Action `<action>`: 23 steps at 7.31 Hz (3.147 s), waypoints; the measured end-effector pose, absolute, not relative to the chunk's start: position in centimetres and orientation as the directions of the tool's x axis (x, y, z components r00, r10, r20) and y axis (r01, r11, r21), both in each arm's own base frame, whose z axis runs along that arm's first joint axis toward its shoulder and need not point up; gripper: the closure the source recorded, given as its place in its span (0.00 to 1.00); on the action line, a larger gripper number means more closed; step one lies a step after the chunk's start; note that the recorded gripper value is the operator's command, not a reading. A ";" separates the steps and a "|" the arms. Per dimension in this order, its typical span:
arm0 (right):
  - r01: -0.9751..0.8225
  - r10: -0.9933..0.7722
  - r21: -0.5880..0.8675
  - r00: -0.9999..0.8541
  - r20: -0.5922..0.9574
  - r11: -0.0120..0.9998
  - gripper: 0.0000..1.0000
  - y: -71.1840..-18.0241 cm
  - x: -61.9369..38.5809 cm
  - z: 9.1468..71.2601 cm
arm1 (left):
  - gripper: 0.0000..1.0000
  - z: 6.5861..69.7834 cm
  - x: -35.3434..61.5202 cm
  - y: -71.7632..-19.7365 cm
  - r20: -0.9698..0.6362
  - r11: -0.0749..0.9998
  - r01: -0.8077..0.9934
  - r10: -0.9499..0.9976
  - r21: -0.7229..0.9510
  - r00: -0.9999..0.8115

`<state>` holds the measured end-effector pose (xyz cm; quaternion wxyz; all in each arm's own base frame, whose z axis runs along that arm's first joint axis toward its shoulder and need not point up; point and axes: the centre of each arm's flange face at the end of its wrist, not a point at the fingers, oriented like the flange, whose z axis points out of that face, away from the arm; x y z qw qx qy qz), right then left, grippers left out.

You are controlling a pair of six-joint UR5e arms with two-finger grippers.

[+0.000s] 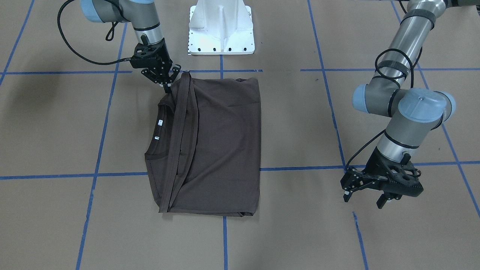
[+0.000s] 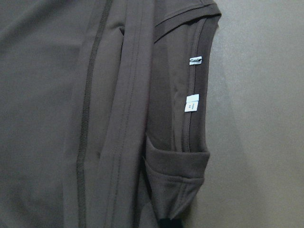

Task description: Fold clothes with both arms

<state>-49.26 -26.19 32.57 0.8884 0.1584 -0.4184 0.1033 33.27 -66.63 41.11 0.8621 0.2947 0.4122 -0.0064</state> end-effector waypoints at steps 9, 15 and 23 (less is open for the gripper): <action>-0.042 -0.221 0.383 0.758 0.614 0.923 0.45 -23.5 -54.5 24.9 | 0.00 41.1 33.3 -66.5 -0.716 0.829 0.253 0.230 0.499 0.660; 0.021 -0.275 0.403 0.762 0.586 0.915 1.00 -21.4 -55.2 25.9 | 0.00 40.9 33.3 -66.5 -0.716 0.827 0.254 0.232 0.501 0.658; -0.007 -0.217 0.371 0.800 0.560 0.929 1.00 -21.5 -49.7 30.5 | 0.00 40.9 33.4 -66.4 -0.716 0.827 0.253 0.233 0.502 0.657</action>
